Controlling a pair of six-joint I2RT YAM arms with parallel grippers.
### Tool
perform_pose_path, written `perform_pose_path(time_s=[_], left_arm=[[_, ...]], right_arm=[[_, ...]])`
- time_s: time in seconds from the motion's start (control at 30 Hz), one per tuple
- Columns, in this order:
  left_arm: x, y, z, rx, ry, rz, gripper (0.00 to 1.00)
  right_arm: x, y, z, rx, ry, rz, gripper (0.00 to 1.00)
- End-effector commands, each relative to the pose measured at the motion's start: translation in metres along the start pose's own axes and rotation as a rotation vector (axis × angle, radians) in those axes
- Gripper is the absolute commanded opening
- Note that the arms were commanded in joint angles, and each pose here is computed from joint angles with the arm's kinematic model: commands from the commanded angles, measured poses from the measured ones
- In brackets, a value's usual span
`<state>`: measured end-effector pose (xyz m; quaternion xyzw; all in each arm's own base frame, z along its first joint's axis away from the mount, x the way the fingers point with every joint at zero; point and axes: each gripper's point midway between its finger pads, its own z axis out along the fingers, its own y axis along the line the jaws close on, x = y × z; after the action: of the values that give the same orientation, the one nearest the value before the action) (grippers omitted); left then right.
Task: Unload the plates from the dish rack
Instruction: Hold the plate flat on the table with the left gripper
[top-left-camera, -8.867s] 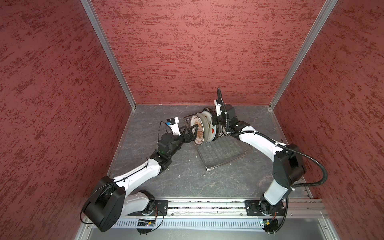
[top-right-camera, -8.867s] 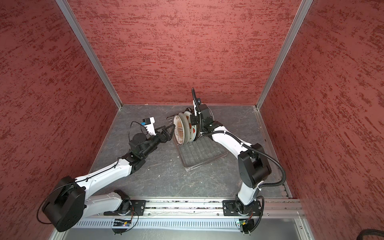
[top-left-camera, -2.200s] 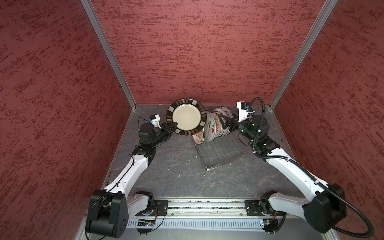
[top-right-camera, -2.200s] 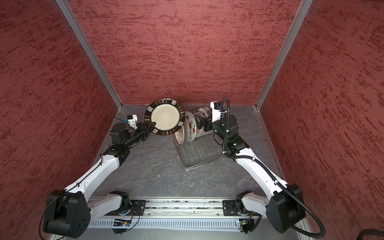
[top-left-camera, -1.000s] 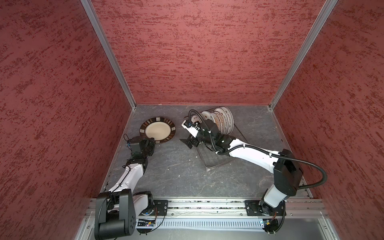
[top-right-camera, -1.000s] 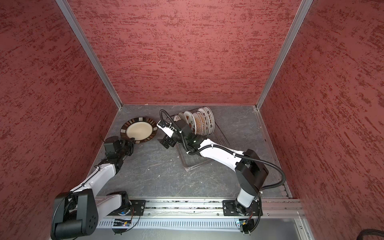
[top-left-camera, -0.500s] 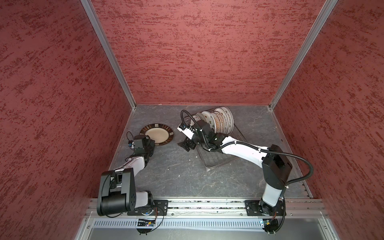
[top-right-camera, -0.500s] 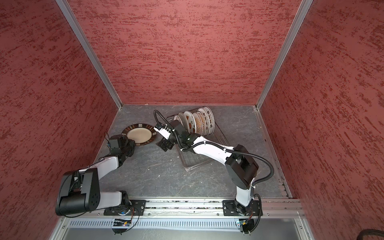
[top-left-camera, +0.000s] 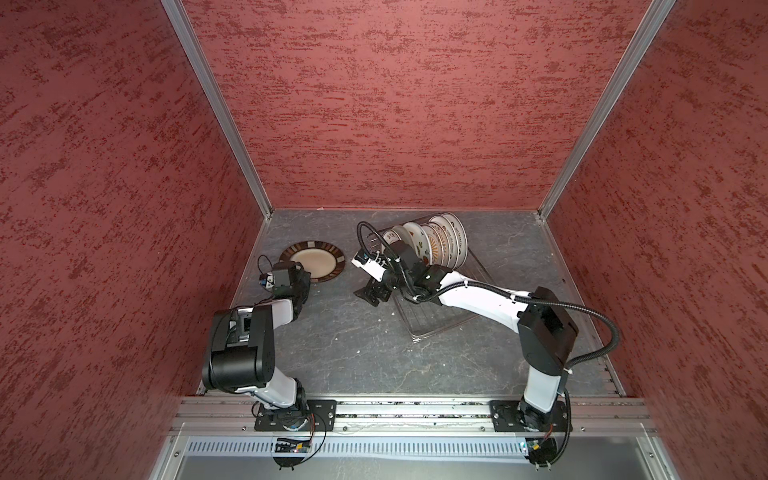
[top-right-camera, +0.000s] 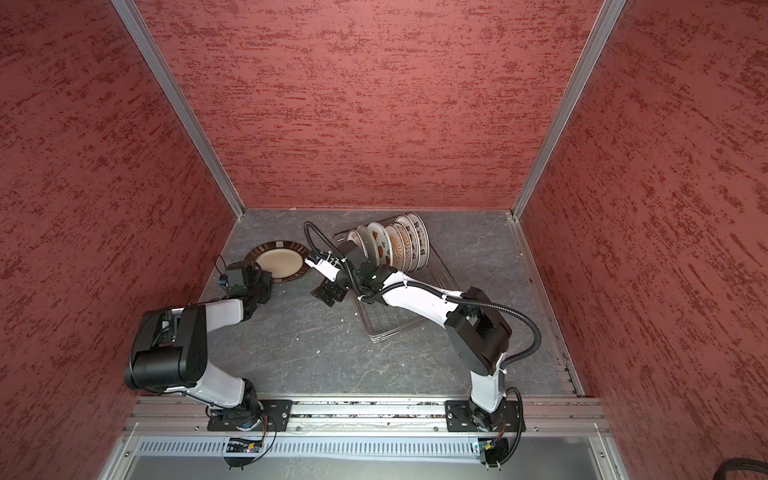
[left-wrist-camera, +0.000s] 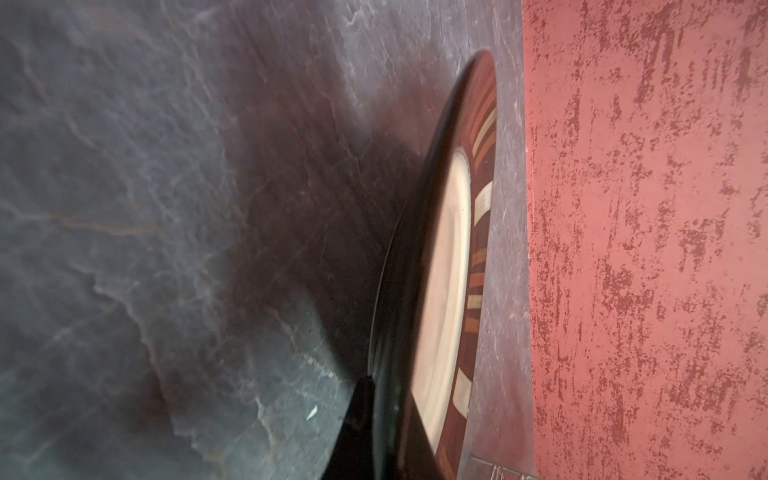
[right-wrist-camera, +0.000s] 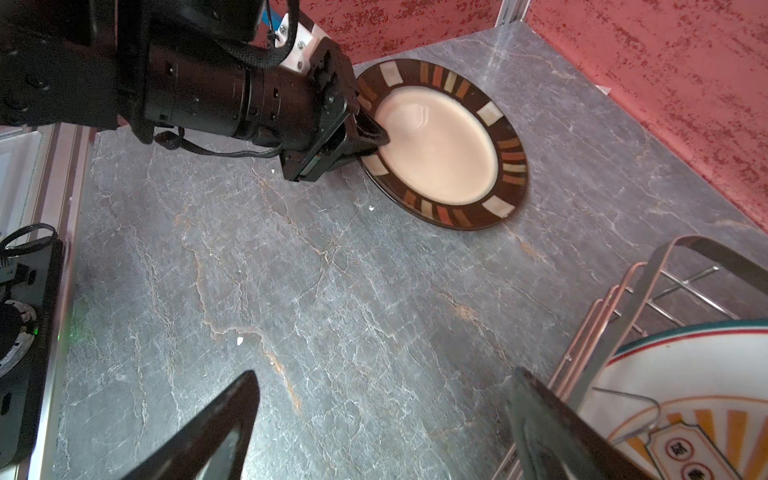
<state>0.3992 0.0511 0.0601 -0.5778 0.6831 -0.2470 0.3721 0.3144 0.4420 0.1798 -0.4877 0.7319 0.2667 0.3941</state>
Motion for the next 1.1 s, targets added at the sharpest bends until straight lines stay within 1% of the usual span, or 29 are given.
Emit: perform_pose_path(time_s=[0.0, 0.17, 0.27, 0.53, 0.7, 0.8, 0.93, 1.07], left_arm=[[-0.017, -0.037, 0.005, 0.107, -0.067, -0.016, 0.08], [-0.02, -0.023, 0.014, 0.057, -0.097, -0.017, 0.18], [-0.019, -0.017, 0.019, 0.038, -0.095, -0.011, 0.21], [-0.016, -0.01, 0.028, 0.012, -0.078, -0.008, 0.24], [-0.016, -0.009, 0.029, 0.004, -0.081, -0.005, 0.35], [-0.018, -0.006, 0.026, -0.011, -0.093, -0.006, 0.36], [-0.02, -0.003, 0.022, -0.017, -0.106, -0.001, 0.44], [-0.022, -0.003, 0.019, -0.017, -0.118, 0.01, 0.5]], right_arm=[[-0.016, 0.006, 0.0, -0.03, -0.033, -0.026, 0.93], [-0.02, 0.018, -0.004, -0.095, -0.053, -0.026, 0.94], [-0.021, 0.021, -0.006, -0.105, -0.062, -0.029, 0.95], [-0.018, 0.016, -0.002, -0.085, -0.05, -0.023, 0.95], [-0.02, 0.016, -0.005, -0.08, -0.057, -0.03, 0.97], [-0.023, 0.015, -0.008, -0.071, -0.07, -0.031, 0.97], [-0.026, 0.013, -0.011, -0.057, -0.081, -0.03, 0.98], [-0.03, 0.009, -0.012, -0.031, -0.105, -0.003, 0.99]])
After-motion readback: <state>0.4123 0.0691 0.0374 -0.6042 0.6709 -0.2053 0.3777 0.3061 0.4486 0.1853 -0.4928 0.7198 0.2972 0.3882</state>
